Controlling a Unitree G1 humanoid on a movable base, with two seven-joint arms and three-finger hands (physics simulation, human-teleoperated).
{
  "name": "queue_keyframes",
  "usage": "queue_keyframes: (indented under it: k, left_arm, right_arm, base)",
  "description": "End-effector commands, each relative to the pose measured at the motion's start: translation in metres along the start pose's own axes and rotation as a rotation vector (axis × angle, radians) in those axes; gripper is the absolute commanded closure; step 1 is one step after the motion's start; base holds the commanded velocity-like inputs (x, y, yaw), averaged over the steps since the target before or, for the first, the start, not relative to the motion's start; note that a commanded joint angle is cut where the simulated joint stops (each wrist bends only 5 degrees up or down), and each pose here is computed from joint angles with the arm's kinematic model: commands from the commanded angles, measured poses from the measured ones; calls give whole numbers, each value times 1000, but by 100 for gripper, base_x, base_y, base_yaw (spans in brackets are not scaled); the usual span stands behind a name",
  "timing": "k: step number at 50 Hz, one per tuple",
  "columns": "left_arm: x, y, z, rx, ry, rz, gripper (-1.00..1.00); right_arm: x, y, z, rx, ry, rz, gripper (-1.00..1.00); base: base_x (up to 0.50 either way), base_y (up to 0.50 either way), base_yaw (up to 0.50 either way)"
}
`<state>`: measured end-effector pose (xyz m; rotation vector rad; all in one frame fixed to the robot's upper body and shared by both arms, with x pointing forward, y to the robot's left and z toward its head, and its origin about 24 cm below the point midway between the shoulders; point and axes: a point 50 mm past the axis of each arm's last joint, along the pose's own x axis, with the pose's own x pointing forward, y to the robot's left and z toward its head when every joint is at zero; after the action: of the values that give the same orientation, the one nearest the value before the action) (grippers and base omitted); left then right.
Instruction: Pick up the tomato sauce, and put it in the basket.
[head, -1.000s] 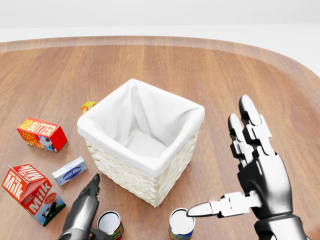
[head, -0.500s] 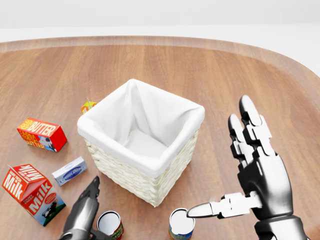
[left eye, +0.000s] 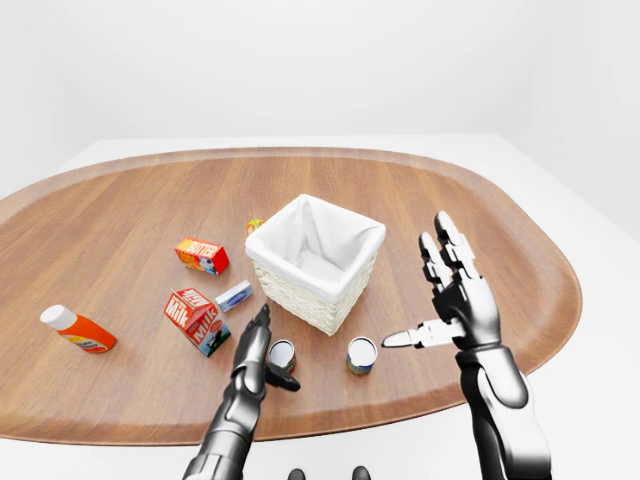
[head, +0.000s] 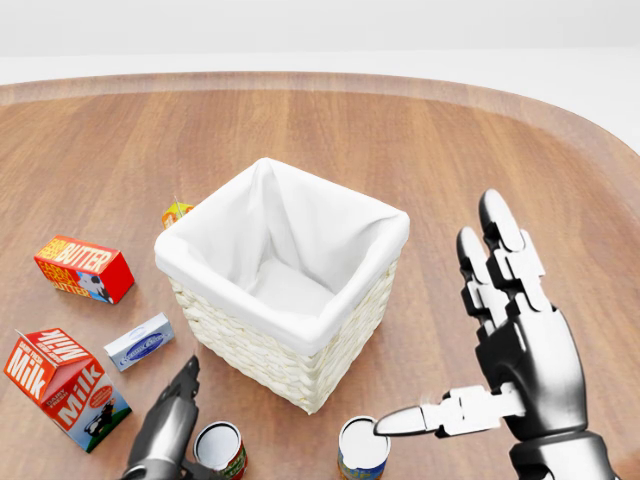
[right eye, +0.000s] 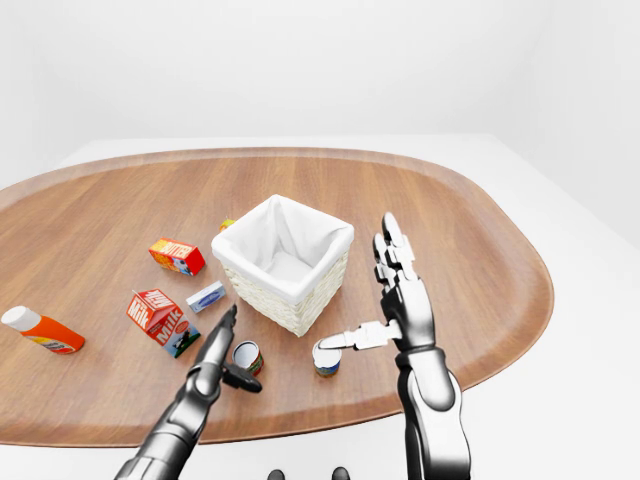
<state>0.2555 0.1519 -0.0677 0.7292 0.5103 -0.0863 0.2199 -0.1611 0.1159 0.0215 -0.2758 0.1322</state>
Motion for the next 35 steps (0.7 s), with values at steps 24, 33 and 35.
queue_keyframes:
  k: [24,33,35]
  left_arm:
    - [2,-1,-2,8,8,-1,100]
    - [1,-1,-2,9,7,1,100]
    - [0,-1,-2,10,7,1,100]
  right_arm:
    - [0,0,1,2,-4,-2,-100]
    - [0,0,1,2,-3,-2,-100]
    - [0,0,0,2,0,-2,-100]
  base:
    - [0,0,0]
    - [0,0,0]
    - [0,0,0]
